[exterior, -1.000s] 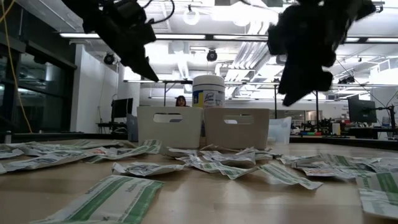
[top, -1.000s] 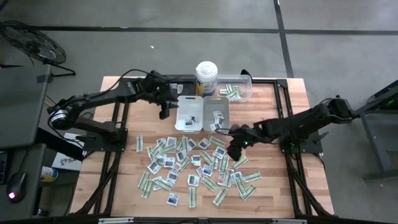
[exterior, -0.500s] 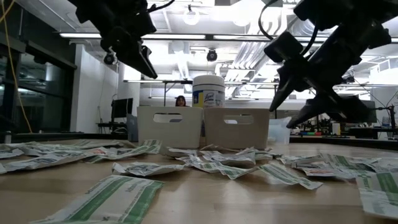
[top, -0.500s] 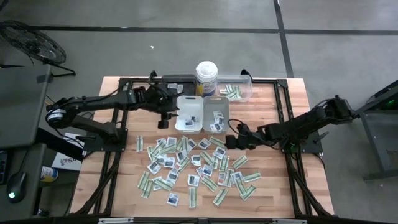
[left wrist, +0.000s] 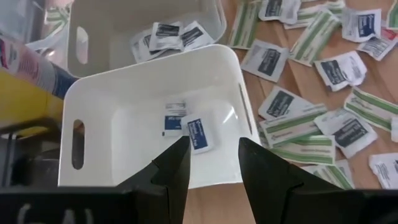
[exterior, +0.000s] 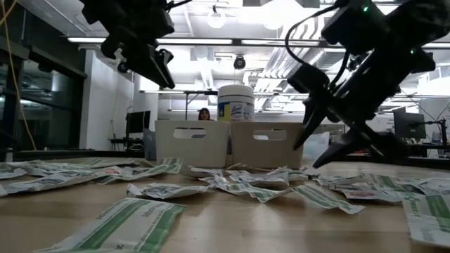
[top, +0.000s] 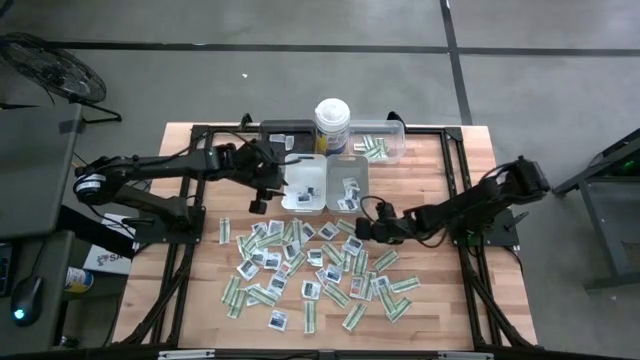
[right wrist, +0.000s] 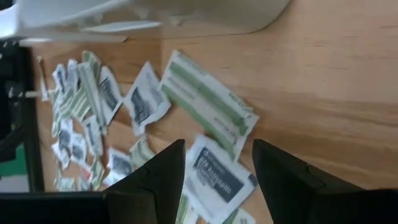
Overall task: Pick & Place First Aid Supplies
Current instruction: Put the band aid into the transparent bin
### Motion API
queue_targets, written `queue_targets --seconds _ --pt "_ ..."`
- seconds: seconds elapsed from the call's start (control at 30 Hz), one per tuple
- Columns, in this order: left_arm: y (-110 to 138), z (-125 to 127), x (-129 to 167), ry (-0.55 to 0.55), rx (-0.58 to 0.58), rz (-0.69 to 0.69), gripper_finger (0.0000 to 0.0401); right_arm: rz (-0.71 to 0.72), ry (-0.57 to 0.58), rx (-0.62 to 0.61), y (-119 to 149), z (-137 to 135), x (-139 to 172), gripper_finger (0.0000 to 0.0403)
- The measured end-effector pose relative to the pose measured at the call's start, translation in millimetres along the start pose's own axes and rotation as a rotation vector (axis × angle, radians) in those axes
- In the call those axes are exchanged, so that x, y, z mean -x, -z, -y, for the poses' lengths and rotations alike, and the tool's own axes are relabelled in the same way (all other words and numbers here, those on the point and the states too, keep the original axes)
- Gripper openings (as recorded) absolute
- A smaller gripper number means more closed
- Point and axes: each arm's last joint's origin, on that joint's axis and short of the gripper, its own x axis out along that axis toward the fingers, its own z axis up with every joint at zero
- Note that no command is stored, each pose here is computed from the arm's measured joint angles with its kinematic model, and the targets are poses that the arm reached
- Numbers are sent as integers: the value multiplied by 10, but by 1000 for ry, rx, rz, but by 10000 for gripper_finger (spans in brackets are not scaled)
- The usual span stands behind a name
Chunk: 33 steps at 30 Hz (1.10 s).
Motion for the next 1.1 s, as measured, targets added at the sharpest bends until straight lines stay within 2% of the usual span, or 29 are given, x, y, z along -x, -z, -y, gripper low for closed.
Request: queue_targets --seconds 0.13,0.43,0.63,0.87,1.1 --pt "-17 31 -5 2 -16 0 133 17 18 -11 15 37 -60 181" --pt "-16 27 -4 1 -15 -1 133 38 40 13 78 -101 -249 181" --pt "-16 28 -5 2 -15 -1 133 49 114 27 111 -161 -347 171" --pt "-14 29 -5 3 -14 -3 133 52 170 35 85 -139 -353 109" --pt "-14 29 -5 2 -14 -3 133 54 186 59 84 -118 -353 19"
